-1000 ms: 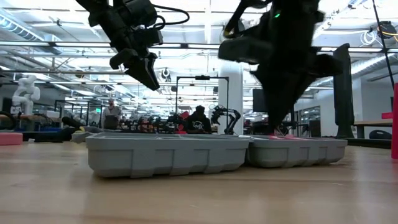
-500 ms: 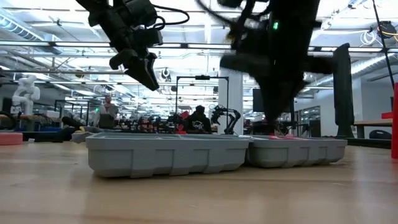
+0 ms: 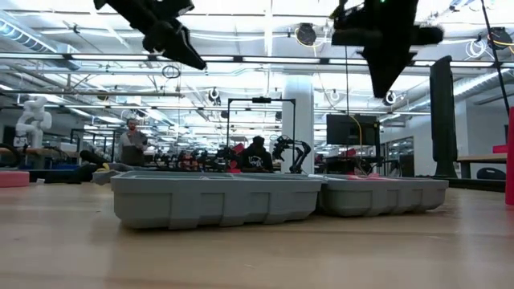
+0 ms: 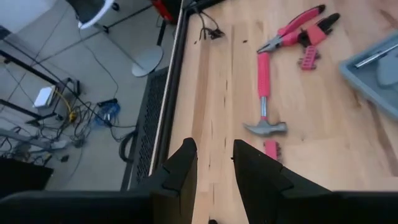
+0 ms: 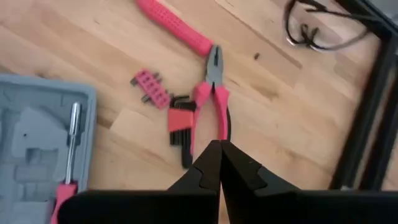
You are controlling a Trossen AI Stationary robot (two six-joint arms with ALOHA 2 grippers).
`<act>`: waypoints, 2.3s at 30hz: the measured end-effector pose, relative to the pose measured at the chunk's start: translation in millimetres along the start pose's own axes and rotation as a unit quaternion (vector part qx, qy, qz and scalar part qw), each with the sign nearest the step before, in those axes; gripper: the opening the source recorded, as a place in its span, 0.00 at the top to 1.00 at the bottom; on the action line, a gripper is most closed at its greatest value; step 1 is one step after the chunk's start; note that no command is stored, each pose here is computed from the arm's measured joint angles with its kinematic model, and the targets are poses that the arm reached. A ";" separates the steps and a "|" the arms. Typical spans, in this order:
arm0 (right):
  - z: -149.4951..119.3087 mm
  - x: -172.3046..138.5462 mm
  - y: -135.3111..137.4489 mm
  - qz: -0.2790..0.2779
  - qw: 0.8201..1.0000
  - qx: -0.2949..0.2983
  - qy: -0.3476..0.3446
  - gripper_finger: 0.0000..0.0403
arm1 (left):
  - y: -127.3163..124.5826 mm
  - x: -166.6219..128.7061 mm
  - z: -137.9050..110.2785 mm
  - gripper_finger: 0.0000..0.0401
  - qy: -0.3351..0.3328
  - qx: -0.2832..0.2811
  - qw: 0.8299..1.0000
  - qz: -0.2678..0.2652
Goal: Prefit tool cases
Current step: Put the red screwdriver into the gray prefit tools case
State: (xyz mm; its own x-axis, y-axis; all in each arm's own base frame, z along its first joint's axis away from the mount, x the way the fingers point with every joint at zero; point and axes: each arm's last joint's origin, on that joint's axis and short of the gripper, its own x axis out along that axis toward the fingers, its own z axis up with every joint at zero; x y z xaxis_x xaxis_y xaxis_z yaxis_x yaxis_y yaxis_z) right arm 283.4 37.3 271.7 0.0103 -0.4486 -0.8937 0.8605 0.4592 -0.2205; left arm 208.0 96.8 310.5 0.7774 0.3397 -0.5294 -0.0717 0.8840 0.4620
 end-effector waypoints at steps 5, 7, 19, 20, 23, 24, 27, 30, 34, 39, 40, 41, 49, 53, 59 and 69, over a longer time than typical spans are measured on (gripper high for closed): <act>18.1 47.9 2.1 0.176 0.984 -0.036 0.019 1.00 | 6.8 24.1 -7.1 0.73 0.000 -0.014 0.999 -0.032; 16.4 73.9 13.7 0.276 0.960 -0.048 0.024 1.00 | 5.9 40.7 -11.4 0.73 -0.005 -0.020 0.997 -0.072; -14.4 111.2 32.7 0.305 0.947 -0.056 0.078 1.00 | -9.5 107.3 -39.3 0.73 0.060 -0.030 0.985 -0.156; -14.5 111.0 32.9 0.306 0.947 -0.060 0.077 1.00 | -9.6 109.0 -39.7 0.73 0.059 -0.030 0.986 -0.156; -14.9 109.5 34.7 0.312 0.945 -0.067 0.067 1.00 | -9.3 109.6 -39.1 0.73 0.055 -0.029 0.986 -0.155; -14.4 109.5 34.8 0.310 0.946 -0.069 0.060 1.00 | -9.0 109.7 -38.8 0.73 0.053 -0.029 0.986 -0.153; -12.3 107.9 36.2 0.311 0.947 -0.077 0.042 1.00 | -8.2 110.0 -37.7 0.73 0.048 -0.029 0.987 -0.150; -7.9 102.6 39.0 0.320 0.943 -0.092 0.027 1.00 | -7.9 109.9 -37.3 0.73 0.046 -0.028 0.987 -0.148; -9.7 99.6 40.6 0.323 0.941 -0.099 0.026 1.00 | -8.1 109.9 -37.3 0.73 0.047 -0.036 0.987 -0.148; -16.3 104.9 46.9 0.318 0.942 -0.105 0.037 1.00 | -8.2 109.8 -37.3 0.73 0.048 -0.040 0.987 -0.149; -17.7 105.6 48.5 0.320 0.941 -0.106 0.040 1.00 | -8.3 109.8 -37.3 0.73 0.048 -0.041 0.987 -0.149; -18.1 106.7 50.2 0.325 0.939 -0.106 0.043 1.00 | -8.3 109.8 -37.4 0.73 0.048 -0.041 0.987 -0.149; -22.0 115.1 56.8 0.317 0.941 -0.102 0.055 1.00 | -8.2 109.7 -37.3 0.73 0.048 -0.041 0.987 -0.149; -21.9 115.5 57.5 0.321 0.940 -0.103 0.052 1.00 | -8.2 109.7 -37.3 0.73 0.048 -0.041 0.987 -0.149; -19.9 112.3 57.6 0.327 0.938 -0.113 0.042 1.00 | -8.2 109.7 -37.3 0.73 0.048 -0.041 0.987 -0.149; -16.8 70.7 65.6 0.323 0.936 -0.132 0.036 1.00 | -8.3 109.7 -37.4 0.73 0.050 -0.051 0.986 -0.148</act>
State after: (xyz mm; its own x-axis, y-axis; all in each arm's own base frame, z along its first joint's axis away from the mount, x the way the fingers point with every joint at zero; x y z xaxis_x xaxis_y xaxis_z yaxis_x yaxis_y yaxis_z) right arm 332.0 48.6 187.5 0.4430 0.0365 -0.8958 0.5300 0.7952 0.2945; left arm 270.5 138.8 222.0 0.7079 0.0869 -0.7009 0.0831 0.9753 0.2049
